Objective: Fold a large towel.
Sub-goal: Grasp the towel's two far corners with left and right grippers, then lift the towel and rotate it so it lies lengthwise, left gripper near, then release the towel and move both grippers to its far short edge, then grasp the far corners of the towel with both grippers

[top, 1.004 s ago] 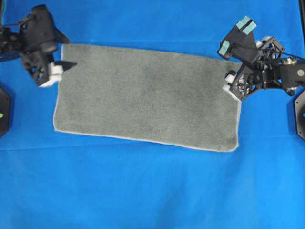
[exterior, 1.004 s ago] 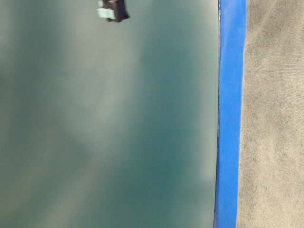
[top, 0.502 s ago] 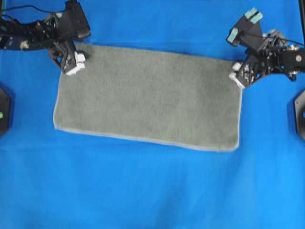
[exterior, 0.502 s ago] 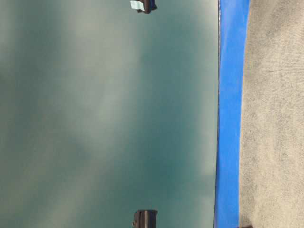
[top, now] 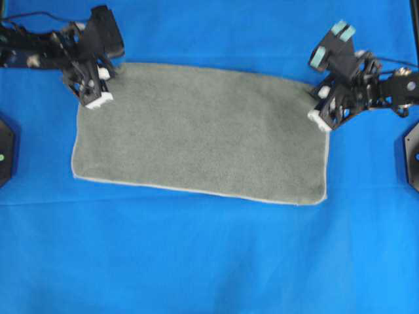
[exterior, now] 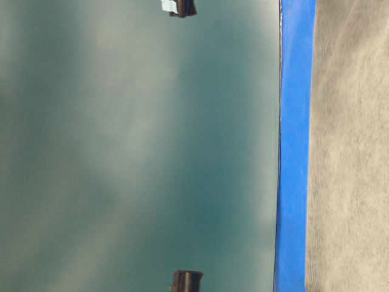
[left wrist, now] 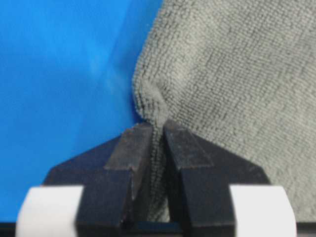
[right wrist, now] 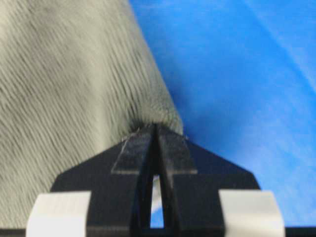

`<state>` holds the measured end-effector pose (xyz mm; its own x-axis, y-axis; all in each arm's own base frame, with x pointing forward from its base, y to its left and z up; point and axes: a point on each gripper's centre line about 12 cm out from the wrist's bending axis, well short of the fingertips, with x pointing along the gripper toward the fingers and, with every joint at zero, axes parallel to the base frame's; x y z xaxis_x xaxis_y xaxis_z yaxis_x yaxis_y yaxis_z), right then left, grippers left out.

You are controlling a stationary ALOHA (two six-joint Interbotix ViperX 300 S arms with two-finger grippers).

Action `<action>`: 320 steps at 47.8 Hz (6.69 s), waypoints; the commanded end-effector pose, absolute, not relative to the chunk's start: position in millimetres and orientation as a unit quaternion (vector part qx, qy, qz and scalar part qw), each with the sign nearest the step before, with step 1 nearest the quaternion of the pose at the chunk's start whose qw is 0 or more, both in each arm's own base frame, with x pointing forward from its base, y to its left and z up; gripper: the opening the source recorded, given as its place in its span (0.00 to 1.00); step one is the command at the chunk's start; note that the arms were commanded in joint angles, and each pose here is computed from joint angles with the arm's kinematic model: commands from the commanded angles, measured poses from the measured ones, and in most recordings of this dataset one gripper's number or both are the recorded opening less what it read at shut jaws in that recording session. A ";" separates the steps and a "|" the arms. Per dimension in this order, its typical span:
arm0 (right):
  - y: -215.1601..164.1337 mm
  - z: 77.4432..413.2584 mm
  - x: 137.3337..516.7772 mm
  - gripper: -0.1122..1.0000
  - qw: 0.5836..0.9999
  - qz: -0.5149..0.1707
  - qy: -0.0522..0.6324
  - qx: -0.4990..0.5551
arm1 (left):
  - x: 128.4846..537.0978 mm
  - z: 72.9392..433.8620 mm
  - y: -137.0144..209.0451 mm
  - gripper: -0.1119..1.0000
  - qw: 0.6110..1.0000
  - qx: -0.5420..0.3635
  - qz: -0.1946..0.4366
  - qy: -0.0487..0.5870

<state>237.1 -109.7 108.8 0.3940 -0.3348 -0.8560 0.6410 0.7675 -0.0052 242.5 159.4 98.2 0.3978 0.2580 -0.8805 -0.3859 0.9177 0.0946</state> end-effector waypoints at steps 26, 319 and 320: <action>-54.8 297.5 226.1 0.11 0.903 -0.291 0.292 0.123 | 217.5 293.0 83.8 0.13 0.920 -0.023 0.148 0.363; -271.2 154.2 278.0 0.13 0.850 -0.357 0.383 0.058 | 380.7 156.2 260.1 0.13 0.926 0.015 0.262 0.269; -272.3 157.5 277.4 0.13 0.849 -0.360 0.384 0.053 | 380.2 161.2 261.5 0.13 0.927 0.018 0.264 0.266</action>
